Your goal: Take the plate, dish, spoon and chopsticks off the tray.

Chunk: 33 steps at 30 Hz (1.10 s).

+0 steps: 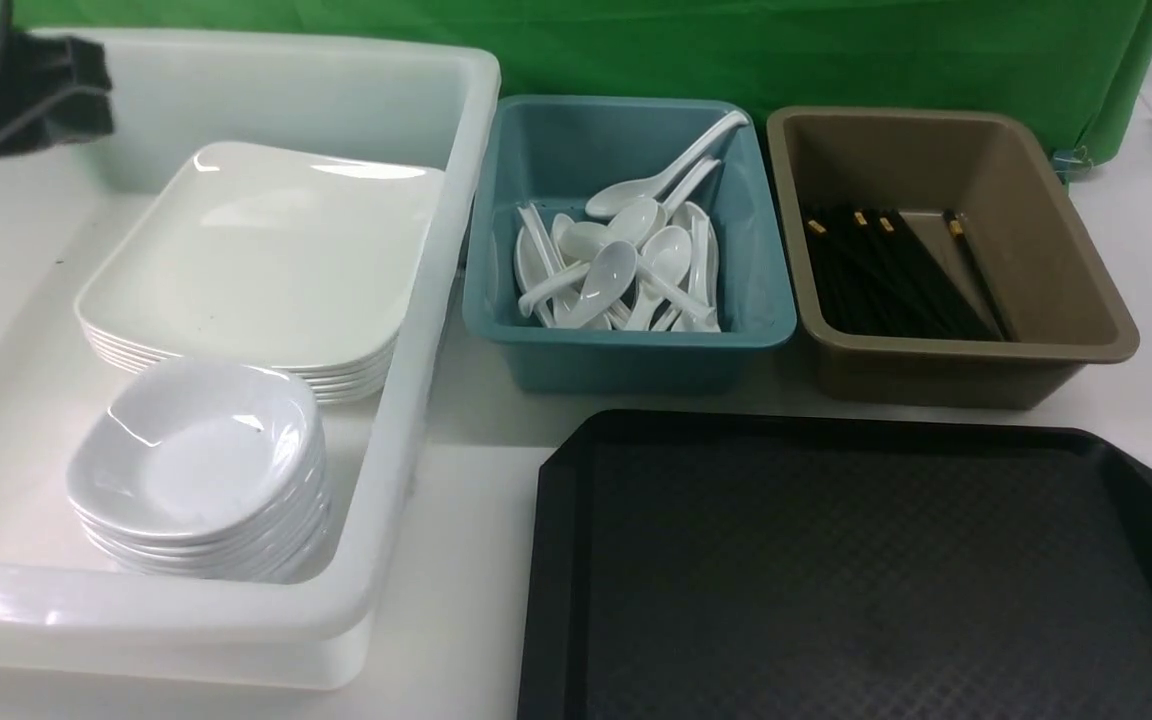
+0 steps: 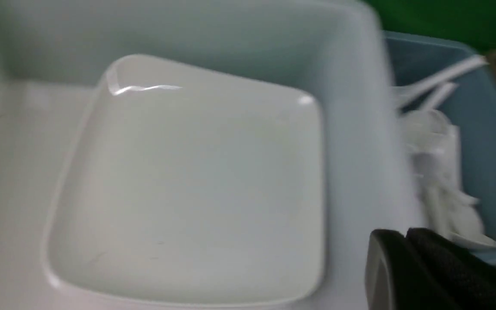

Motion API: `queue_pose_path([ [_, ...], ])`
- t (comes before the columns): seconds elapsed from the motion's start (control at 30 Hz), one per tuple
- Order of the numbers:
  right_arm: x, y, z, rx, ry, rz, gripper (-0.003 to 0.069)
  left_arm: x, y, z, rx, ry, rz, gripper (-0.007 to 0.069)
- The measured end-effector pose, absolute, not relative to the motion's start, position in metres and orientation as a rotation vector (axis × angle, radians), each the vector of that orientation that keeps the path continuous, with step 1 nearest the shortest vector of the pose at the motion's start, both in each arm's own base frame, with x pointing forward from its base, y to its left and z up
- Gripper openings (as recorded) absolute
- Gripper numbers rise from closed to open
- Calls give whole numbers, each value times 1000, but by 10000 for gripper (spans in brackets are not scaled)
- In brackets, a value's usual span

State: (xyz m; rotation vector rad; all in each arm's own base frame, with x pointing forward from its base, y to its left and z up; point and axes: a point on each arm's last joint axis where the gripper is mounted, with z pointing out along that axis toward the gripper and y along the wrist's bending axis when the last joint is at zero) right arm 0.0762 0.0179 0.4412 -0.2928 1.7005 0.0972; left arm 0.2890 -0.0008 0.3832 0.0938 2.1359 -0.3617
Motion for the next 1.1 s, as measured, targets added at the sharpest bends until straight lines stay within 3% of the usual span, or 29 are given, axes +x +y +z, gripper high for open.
queue_pose_path([
  [0.2, 29, 7, 424, -224, 1269, 140, 20, 204, -57, 423, 391, 1988, -474, 1],
  [0.33, 16, 4, 395, -203, 1147, 157, 20, 149, -68, 414, 501, 1923, -536, 0],
  [0.53, 14, 4, 365, -186, 1108, 183, 20, 79, -56, 371, 453, 1834, -576, 0],
  [0.73, 15, 4, 361, -186, 1115, 186, 20, 39, -42, 317, 390, 1721, -546, 2],
  [1.1, 15, 4, 362, -185, 1111, 186, 20, 23, -38, 304, 339, 1627, -585, 10],
])
